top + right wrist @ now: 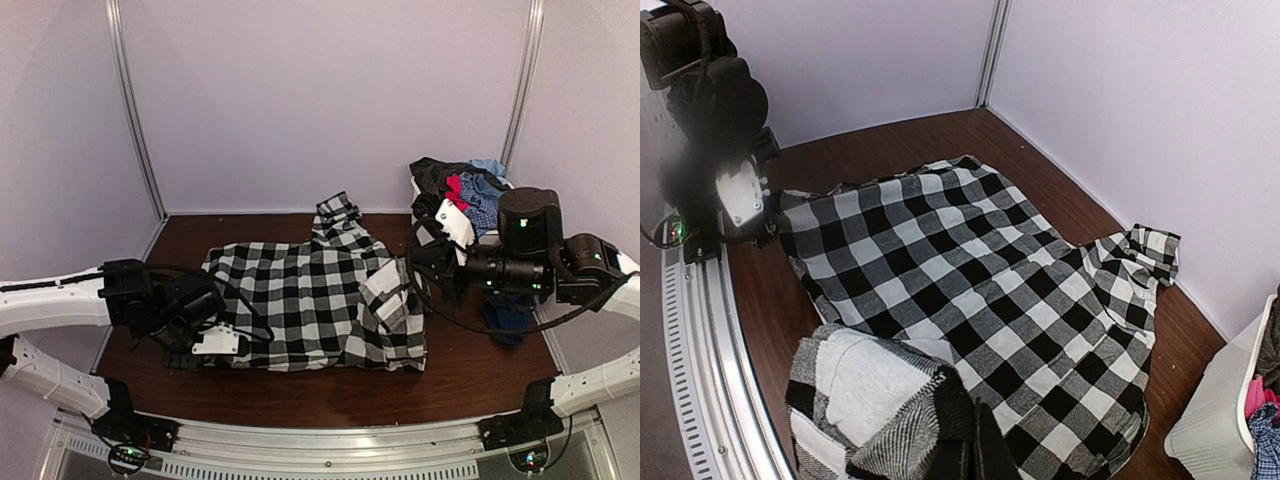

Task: Fold and stack the mixed laundry pile
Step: Fold the flattened shirt at the center of the board.

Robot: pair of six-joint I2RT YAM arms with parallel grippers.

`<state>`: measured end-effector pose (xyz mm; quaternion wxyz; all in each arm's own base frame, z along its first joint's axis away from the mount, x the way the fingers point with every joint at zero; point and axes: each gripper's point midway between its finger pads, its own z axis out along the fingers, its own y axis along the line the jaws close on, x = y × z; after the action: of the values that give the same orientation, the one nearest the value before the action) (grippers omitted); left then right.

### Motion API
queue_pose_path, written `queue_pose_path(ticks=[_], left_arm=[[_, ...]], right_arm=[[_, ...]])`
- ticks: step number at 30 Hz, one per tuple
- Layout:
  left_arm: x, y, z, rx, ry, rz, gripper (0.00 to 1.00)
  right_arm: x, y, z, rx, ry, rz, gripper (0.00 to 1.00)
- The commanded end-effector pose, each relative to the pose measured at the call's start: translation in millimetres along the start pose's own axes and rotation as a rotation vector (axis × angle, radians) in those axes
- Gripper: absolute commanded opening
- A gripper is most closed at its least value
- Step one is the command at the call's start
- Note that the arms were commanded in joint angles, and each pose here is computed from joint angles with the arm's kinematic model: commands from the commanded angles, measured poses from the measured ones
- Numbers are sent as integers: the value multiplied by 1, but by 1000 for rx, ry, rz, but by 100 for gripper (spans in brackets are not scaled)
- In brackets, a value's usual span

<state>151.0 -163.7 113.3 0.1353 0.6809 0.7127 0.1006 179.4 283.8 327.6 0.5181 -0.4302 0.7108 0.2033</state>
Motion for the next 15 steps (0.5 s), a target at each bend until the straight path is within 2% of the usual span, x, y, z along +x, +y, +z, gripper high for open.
queue_pose_path(ticks=[1,5,8,11,15], left_arm=[[-15,28,-38,-138,-60,-45,0],[9,91,-83,-510,-9,-131,0],[20,114,-108,-665,-2,-157,0],[5,84,-99,-463,-97,-77,0],[13,45,-52,-268,11,-7,0]], right_arm=[[-10,-6,-8,17,-45,19,0],[-39,-33,-26,145,-136,9,0],[-67,-59,-48,250,-224,6,0],[-88,-63,-71,241,-305,4,0],[-75,-48,-59,154,-231,-20,0]])
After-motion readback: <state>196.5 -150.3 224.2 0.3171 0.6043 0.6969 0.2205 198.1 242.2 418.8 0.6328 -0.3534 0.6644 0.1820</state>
